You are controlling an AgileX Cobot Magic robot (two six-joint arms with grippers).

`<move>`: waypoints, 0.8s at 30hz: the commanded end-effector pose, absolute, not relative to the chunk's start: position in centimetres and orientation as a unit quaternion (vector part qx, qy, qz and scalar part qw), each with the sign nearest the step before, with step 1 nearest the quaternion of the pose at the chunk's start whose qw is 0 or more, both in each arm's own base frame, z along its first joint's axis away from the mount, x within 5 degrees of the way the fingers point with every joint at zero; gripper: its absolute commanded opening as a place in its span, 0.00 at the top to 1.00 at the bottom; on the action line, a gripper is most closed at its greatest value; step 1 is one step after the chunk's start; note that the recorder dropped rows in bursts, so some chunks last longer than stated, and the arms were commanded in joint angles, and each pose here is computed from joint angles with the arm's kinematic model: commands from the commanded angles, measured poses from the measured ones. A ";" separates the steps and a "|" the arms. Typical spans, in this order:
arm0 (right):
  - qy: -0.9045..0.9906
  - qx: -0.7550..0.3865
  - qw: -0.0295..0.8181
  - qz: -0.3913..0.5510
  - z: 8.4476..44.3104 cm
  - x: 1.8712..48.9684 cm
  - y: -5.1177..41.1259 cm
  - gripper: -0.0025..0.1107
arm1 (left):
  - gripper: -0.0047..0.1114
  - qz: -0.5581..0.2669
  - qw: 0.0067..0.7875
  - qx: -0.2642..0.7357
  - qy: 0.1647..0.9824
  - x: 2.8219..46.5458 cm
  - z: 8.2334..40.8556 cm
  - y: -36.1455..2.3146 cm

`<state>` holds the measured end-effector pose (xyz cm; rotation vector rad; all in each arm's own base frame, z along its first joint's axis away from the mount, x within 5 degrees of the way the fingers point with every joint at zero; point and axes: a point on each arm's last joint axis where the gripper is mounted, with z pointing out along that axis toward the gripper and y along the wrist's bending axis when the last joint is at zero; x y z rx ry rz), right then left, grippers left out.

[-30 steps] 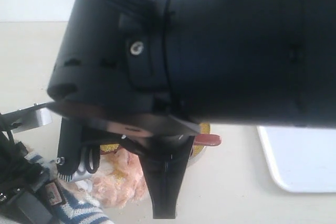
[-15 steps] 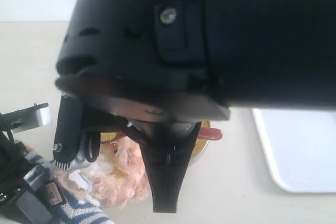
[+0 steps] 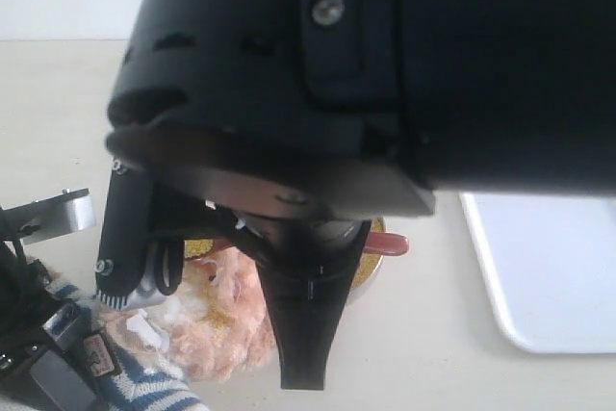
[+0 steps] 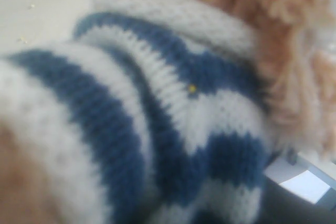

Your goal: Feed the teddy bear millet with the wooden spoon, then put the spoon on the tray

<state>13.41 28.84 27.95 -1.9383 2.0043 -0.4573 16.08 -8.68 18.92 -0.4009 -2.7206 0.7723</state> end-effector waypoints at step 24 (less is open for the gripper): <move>0.680 -0.692 0.180 -0.161 28.5 13.6 29.0 0.98 | 0.93 0.284 0.138 -0.143 -0.938 16.1 19.2 -9.0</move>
